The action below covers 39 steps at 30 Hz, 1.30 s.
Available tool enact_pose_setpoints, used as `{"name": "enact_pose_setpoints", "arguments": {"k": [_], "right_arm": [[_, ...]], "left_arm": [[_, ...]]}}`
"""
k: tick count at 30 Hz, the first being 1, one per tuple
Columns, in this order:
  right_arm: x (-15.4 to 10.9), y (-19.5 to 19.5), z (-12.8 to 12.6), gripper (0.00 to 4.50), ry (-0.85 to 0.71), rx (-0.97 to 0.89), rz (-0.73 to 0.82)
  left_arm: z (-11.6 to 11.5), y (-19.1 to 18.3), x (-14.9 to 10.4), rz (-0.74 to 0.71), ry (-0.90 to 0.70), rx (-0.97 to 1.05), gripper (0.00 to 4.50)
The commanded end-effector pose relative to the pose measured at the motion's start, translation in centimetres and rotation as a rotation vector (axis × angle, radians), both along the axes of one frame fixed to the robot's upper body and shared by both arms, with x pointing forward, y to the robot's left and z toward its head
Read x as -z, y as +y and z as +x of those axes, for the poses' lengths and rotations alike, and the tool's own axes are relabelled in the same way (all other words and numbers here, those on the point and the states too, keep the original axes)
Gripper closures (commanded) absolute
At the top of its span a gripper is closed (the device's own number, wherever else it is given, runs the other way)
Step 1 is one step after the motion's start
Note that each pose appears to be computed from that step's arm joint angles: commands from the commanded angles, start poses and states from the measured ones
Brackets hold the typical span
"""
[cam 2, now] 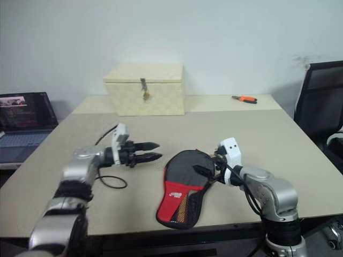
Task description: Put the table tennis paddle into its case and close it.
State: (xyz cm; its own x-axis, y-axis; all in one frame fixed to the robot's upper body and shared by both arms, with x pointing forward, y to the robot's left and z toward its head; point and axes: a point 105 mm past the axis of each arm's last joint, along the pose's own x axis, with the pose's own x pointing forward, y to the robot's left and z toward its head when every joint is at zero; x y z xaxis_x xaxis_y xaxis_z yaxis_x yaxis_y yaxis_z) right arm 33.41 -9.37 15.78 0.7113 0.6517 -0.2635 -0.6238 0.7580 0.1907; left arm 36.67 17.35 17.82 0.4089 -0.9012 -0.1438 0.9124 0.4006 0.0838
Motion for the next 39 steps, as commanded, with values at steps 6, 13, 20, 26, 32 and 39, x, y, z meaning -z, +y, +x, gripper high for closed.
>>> {"name": "enact_pose_setpoints", "arguments": {"k": [6,13,20,26,32,39], "right_arm": [[2.5,-0.9,2.7,0.00,0.048,0.145,0.007],[4.4,-0.7,4.9,1.64,0.079,0.173,-0.003],[4.5,1.2,5.5,3.89,0.058,0.046,-0.028],[3.7,2.8,6.2,4.46,0.013,-0.029,-0.042],[3.3,4.4,6.3,4.46,-0.013,-0.089,-0.049],[3.4,5.3,6.2,4.46,-0.014,-0.111,-0.063]], "left_arm": [[-2.6,0.3,-0.7,-0.011,-0.032,-0.079,1.68],[-2.9,-0.2,-0.5,0.006,-0.039,-0.093,1.65],[-3.1,-0.6,-0.5,0.010,-0.036,-0.095,1.65],[-3.0,-0.8,-0.7,0.014,-0.036,-0.093,1.65],[-2.8,-1.0,-0.6,0.018,-0.035,-0.093,1.65],[-2.7,-1.3,-0.4,0.024,-0.033,-0.091,1.65]]}}
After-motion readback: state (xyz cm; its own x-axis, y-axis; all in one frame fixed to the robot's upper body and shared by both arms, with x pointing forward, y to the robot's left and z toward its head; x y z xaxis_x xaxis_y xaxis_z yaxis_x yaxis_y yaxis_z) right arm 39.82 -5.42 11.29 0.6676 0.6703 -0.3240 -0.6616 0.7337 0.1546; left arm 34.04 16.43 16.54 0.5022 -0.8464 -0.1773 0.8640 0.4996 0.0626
